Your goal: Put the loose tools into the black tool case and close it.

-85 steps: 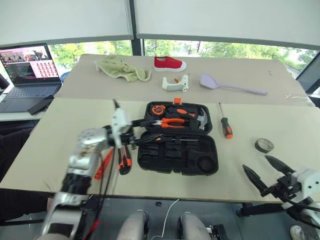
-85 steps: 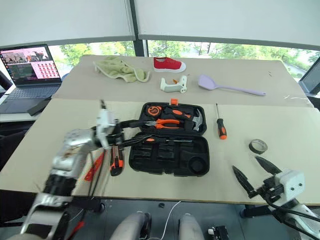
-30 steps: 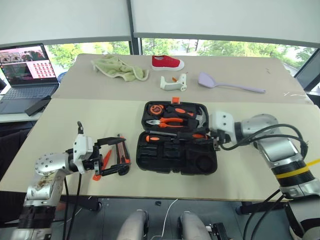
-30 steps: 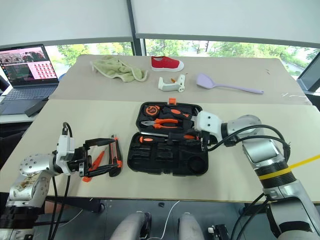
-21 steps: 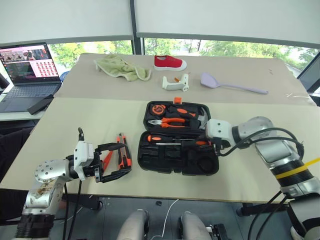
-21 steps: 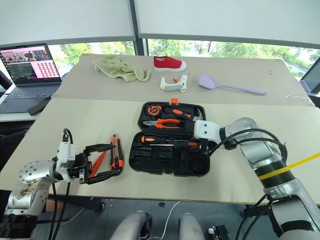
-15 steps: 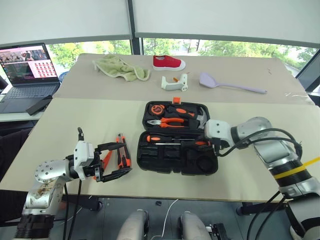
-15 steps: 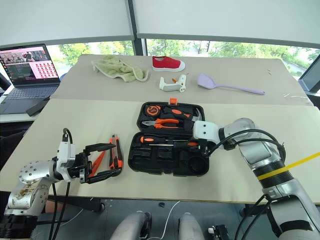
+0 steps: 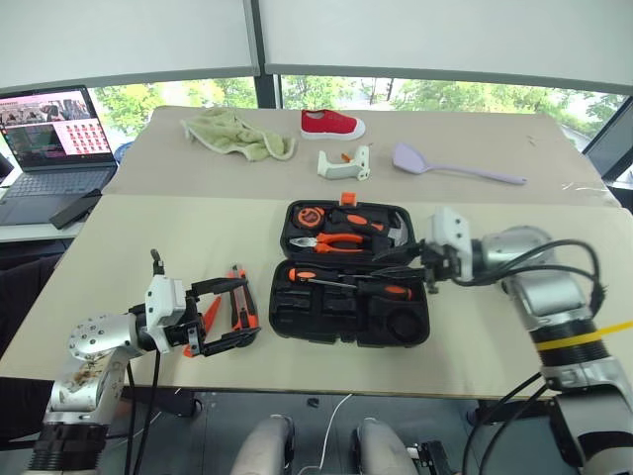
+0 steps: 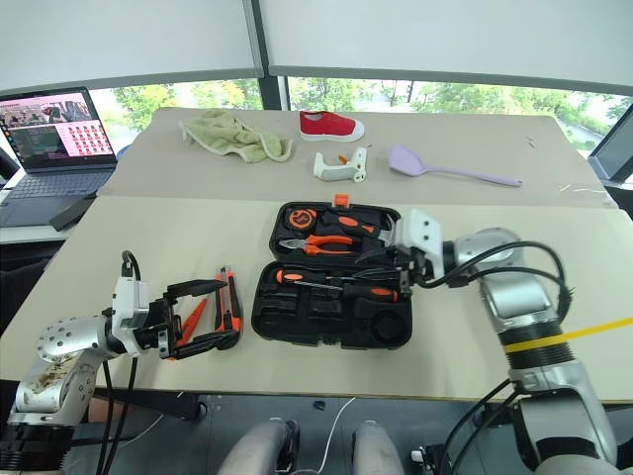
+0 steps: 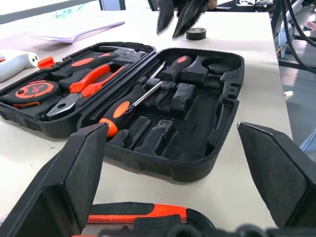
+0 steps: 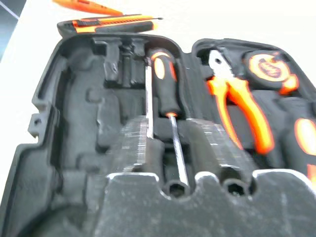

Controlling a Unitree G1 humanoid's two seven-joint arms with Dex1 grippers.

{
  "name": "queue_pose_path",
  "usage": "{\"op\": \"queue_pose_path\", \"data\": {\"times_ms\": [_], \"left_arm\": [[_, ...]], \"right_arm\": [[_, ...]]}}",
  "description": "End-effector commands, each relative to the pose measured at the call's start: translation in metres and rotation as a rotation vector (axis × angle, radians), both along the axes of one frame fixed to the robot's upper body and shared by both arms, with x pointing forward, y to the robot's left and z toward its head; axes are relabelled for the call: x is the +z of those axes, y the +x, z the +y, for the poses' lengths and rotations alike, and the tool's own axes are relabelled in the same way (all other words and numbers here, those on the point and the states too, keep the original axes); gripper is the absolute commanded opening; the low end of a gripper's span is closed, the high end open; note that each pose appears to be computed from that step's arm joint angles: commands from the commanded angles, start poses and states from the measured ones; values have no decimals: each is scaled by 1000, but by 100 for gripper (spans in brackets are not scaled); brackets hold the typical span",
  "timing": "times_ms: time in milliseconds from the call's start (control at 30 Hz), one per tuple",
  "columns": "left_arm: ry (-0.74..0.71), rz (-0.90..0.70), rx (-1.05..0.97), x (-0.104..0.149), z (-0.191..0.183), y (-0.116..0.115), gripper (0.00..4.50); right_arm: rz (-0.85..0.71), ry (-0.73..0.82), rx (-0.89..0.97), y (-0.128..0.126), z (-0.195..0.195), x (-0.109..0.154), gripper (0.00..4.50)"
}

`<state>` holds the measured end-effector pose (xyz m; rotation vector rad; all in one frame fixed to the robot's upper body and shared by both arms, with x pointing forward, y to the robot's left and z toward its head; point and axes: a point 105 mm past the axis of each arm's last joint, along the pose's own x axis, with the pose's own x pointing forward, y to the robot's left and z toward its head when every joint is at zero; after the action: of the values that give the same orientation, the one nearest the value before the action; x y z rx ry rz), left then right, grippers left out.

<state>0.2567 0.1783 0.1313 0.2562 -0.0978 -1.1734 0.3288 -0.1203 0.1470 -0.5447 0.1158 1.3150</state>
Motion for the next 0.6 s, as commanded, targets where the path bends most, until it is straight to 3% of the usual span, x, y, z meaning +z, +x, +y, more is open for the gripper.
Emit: {"op": "queue_pose_path", "data": {"times_ms": [33, 333, 600], "left_arm": [[5, -41, -2, 10, 0, 1, 450], [41, -20, 27, 2, 9, 3, 450], [46, 11, 76, -3, 15, 0, 450]], "right_arm": [[-42, -45, -30, 8, 5, -9, 2], [-25, -213, -12, 8, 10, -52, 2], [-77, -249, 86, 0, 25, -51, 2]]}}
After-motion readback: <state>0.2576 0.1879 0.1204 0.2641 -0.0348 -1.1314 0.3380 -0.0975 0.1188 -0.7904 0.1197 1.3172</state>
